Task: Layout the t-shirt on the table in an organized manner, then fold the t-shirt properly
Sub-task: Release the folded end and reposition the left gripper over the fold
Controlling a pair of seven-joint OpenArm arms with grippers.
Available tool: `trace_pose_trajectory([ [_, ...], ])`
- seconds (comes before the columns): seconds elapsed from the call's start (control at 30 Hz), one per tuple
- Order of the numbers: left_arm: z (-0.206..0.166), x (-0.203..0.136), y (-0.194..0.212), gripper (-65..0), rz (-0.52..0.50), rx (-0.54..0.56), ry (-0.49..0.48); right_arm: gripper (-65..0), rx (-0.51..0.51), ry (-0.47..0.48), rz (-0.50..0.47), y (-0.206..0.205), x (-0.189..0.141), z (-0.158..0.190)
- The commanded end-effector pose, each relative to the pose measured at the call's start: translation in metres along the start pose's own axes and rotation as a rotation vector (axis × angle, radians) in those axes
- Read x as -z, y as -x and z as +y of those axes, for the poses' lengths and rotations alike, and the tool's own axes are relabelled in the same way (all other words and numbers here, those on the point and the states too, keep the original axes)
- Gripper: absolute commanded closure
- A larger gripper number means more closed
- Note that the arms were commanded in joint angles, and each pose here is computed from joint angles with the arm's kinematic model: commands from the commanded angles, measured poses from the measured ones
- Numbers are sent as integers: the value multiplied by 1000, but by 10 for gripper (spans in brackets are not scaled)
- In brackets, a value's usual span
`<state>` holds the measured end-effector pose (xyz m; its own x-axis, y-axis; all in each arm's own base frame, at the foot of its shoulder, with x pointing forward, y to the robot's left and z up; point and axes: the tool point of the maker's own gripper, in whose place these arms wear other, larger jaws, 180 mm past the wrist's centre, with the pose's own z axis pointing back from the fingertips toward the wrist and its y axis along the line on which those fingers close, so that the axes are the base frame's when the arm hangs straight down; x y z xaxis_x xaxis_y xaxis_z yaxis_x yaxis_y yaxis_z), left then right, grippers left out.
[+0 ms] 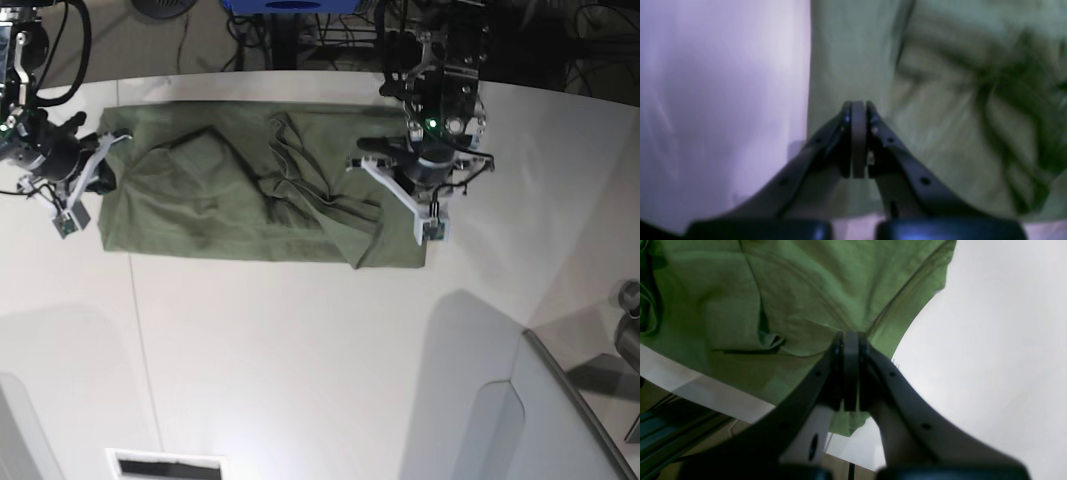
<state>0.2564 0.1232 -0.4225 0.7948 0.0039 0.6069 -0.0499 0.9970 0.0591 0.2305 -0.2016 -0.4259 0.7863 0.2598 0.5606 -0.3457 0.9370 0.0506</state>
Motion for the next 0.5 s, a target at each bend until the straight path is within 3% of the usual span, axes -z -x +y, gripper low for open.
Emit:
trace_pose_trajectory([
  [0.0,0,0,-14,0,-39,-7,-3,0,-18,9,-40,-13,-4,-5],
  [0.2,-11,25,-15,0,8,-21,9,0,-18,9,-40,-13,-4,-5],
  [0.47,-21,31,-20,0,13,-27,24,0,-14,14,-40,-12,-5,-7],
])
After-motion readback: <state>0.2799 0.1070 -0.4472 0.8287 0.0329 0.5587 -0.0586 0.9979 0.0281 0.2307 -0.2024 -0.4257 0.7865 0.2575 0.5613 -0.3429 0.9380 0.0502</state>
